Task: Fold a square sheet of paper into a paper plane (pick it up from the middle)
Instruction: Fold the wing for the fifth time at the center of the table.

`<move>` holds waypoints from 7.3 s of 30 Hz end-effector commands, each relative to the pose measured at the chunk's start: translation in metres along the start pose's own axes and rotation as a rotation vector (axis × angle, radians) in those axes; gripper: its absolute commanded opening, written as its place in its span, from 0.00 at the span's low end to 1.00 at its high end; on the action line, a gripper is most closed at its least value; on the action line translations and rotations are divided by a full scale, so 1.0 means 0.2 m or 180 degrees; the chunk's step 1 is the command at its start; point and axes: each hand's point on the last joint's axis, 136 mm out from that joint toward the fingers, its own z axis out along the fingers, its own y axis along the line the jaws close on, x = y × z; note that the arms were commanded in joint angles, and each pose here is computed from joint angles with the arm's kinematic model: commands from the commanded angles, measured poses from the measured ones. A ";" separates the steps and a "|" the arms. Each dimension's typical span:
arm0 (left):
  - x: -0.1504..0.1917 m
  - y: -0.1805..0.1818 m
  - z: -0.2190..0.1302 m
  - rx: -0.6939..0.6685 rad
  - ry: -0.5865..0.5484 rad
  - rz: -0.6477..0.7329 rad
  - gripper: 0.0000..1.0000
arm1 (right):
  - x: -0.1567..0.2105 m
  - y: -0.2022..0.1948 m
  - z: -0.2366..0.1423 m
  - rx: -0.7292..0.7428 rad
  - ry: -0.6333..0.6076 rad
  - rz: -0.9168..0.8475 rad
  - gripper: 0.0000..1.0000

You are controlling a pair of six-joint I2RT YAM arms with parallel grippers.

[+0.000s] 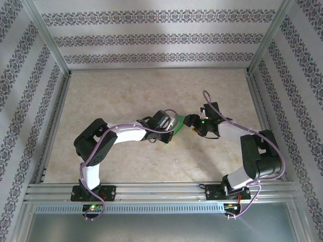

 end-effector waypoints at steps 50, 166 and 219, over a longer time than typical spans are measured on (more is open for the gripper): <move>0.09 0.06 0.07 0.0682 0.0140 -0.1233 0.15 | 0.11 -0.09 0.34 0.0624 0.0709 -0.0768 0.79; -0.03 0.26 0.06 0.0831 -0.0176 -0.1738 0.15 | 0.11 0.00 0.37 0.0429 0.0973 -0.0857 0.91; 0.10 0.33 0.13 0.0606 0.0106 -0.1988 0.13 | 0.10 0.23 0.36 -0.0808 0.0753 -0.0580 0.25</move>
